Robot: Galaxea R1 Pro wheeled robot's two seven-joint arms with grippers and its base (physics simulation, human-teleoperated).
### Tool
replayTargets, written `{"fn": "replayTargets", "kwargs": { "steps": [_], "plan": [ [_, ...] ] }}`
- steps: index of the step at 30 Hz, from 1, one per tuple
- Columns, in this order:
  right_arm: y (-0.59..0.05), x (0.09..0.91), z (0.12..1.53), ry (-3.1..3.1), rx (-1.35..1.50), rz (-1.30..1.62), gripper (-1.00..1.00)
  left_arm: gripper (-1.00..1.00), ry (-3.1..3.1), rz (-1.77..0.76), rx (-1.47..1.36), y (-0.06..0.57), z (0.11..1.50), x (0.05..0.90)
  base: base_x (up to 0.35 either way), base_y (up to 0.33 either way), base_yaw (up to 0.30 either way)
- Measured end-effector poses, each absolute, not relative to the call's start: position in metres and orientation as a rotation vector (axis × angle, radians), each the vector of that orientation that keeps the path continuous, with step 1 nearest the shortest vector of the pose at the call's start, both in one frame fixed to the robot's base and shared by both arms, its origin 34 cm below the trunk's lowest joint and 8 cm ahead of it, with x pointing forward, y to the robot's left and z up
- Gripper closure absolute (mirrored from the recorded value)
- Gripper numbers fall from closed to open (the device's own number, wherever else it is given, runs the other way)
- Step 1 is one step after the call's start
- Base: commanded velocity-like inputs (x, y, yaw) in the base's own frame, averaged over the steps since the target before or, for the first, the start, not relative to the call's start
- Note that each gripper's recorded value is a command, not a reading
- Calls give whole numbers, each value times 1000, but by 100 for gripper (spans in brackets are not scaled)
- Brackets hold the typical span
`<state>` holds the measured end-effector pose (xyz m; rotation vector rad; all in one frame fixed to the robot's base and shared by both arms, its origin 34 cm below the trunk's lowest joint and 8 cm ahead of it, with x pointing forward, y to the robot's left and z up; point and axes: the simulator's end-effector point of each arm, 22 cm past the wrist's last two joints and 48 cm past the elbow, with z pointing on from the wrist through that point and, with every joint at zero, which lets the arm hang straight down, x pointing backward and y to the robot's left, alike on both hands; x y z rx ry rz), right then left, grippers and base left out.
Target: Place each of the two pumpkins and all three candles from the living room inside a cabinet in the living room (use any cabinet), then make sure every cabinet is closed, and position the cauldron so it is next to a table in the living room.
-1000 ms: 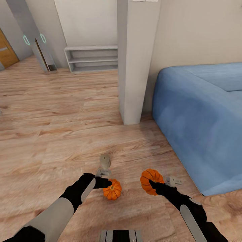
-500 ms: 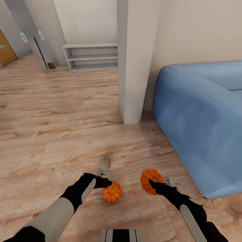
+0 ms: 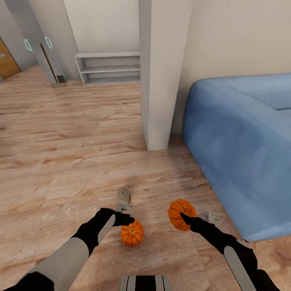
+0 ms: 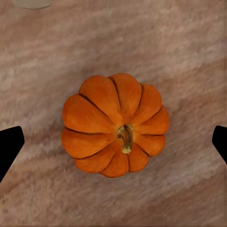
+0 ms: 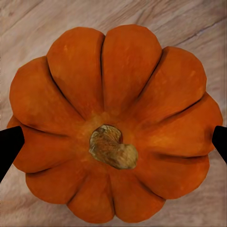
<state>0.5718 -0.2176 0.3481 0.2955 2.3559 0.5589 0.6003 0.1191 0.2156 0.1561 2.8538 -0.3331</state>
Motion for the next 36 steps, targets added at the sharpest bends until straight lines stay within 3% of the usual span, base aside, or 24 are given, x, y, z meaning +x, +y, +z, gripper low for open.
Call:
{"fn": "replayTargets", "kwargs": {
  "steps": [36],
  "plan": [
    [-208,572,350,2346,320,581,100,-100,2867,-254,146,131,212,599,12,-23,0]
  ]
}}
